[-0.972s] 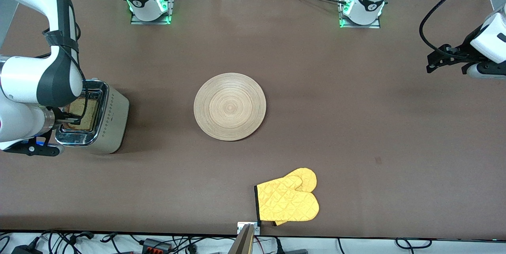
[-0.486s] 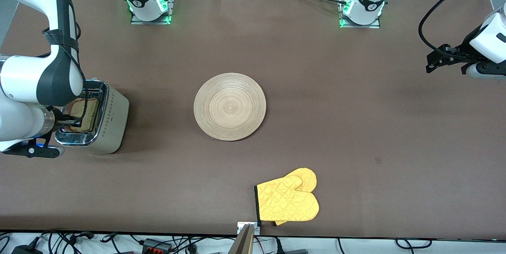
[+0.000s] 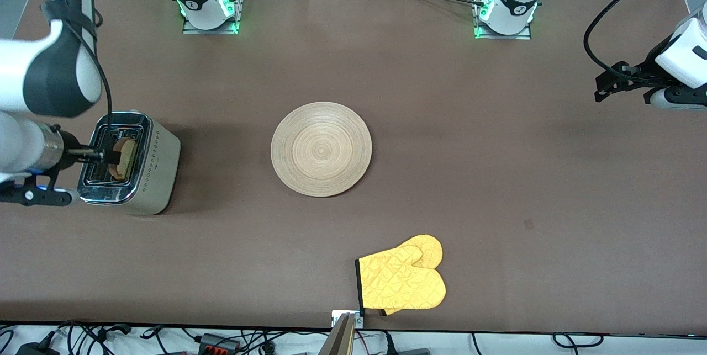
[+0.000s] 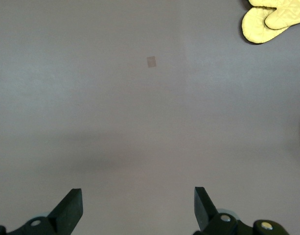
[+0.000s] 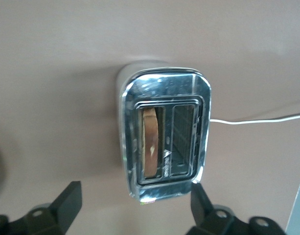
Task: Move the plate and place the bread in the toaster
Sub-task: 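Open the right gripper and raise it off the bread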
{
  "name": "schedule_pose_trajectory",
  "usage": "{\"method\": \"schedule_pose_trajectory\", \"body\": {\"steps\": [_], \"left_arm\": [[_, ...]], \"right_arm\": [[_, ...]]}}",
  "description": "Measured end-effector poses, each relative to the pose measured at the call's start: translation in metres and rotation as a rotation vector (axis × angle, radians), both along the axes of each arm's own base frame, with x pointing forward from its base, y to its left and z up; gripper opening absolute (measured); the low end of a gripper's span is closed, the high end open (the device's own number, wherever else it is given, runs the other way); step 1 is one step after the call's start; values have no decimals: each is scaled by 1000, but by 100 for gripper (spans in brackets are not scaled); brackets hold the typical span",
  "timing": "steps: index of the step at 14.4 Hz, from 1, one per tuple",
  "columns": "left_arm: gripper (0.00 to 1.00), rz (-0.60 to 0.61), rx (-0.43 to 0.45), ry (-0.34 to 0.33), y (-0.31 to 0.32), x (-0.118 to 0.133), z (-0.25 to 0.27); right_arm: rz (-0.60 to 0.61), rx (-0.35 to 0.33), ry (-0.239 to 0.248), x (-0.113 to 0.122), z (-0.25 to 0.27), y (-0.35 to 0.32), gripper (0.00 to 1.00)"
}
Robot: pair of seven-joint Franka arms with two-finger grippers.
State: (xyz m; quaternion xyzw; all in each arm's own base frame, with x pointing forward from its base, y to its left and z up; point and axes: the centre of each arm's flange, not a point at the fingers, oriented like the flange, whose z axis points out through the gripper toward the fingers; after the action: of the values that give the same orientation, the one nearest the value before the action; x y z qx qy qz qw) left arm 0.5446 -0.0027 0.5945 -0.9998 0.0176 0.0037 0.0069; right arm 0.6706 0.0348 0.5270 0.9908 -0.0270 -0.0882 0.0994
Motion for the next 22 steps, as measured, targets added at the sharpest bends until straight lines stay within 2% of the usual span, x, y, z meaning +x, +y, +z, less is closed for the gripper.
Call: {"method": "schedule_pose_trajectory", "body": {"steps": [3, 5, 7, 11, 15, 17, 20, 21, 22], "left_arm": [[100, 0, 0, 0, 0, 0, 0], [100, 1, 0, 0, 0, 0, 0], [100, 1, 0, 0, 0, 0, 0], [100, 1, 0, 0, 0, 0, 0], [100, 2, 0, 0, 0, 0, 0], [100, 2, 0, 0, 0, 0, 0], [100, 3, 0, 0, 0, 0, 0], [100, 3, 0, 0, 0, 0, 0], [100, 3, 0, 0, 0, 0, 0]], "right_arm": [[57, 37, -70, -10, 41, 30, 100], [72, 46, -95, -9, 47, 38, 100], [73, 45, -95, -4, 40, 38, 100], [106, 48, -134, 12, 27, 25, 100], [109, 58, -156, 17, 31, -7, 100], [84, 121, -152, 15, 32, -19, 100], [67, 156, -147, 4, 48, -26, 100], [63, 162, -155, -1, 52, -28, 100], [62, 163, -182, -4, 53, -32, 100]]}}
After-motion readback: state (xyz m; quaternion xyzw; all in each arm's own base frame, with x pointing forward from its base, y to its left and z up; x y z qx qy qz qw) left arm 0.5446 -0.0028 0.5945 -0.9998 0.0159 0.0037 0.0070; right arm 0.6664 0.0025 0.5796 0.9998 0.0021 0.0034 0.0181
